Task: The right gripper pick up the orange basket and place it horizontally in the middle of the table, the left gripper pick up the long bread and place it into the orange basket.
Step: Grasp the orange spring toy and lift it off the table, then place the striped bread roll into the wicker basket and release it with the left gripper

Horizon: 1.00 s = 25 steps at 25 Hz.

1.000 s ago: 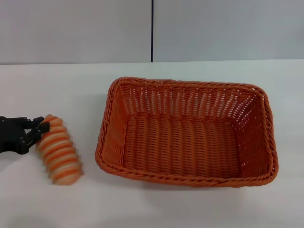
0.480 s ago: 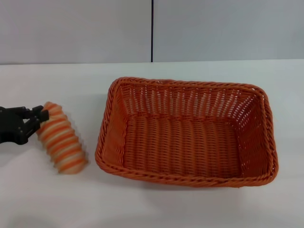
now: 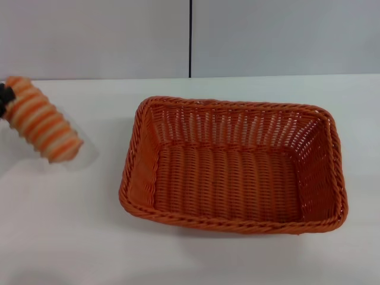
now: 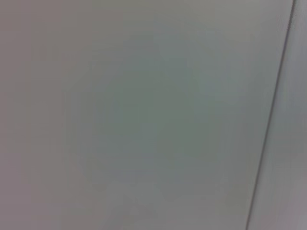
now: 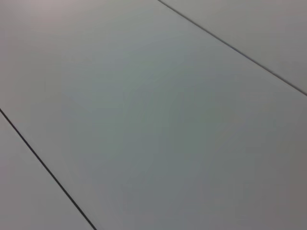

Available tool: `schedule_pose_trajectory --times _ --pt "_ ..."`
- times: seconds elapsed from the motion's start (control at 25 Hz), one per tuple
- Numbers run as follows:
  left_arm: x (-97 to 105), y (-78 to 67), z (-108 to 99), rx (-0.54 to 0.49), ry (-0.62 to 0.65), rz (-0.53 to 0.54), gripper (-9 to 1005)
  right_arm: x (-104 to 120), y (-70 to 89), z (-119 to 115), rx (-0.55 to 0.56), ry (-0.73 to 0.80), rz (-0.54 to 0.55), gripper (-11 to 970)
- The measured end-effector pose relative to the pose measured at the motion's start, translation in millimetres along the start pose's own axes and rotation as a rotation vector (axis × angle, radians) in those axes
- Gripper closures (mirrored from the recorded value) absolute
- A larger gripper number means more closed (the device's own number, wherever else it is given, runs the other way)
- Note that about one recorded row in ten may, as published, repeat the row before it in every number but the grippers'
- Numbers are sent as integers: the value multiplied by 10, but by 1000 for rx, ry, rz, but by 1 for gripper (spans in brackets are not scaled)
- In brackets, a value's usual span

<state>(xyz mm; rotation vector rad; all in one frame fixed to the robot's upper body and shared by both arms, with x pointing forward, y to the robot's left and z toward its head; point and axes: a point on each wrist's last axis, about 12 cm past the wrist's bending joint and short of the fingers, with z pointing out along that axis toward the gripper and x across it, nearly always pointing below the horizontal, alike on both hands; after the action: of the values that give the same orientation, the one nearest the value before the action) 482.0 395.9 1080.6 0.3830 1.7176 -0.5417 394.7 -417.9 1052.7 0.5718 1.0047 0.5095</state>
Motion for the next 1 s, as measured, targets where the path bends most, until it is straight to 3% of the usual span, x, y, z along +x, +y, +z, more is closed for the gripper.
schedule_pose_trajectory --times 0.24,0.44,0.56,0.6,0.68,0.84,1.0 --pt "-110 -41 41 -2 -220 -90 874 17 10 5 1 -8 6 522" --pt "-163 -281 424 183 -302 -171 883 61 31 26 -2 -8 20 522" --pt "-140 -477 678 302 -290 -205 884 93 35 5 7 -6 35 522" --pt "-140 -477 678 302 -290 -205 884 100 36 -1 9 -6 38 522" --pt "-76 -761 974 447 -227 -197 885 116 36 -24 18 -4 46 522" --pt "-56 -886 1095 507 -195 -193 887 116 33 -37 23 -3 47 522" --pt "4 -1032 1275 589 -59 -150 891 120 25 -36 29 0 48 523"
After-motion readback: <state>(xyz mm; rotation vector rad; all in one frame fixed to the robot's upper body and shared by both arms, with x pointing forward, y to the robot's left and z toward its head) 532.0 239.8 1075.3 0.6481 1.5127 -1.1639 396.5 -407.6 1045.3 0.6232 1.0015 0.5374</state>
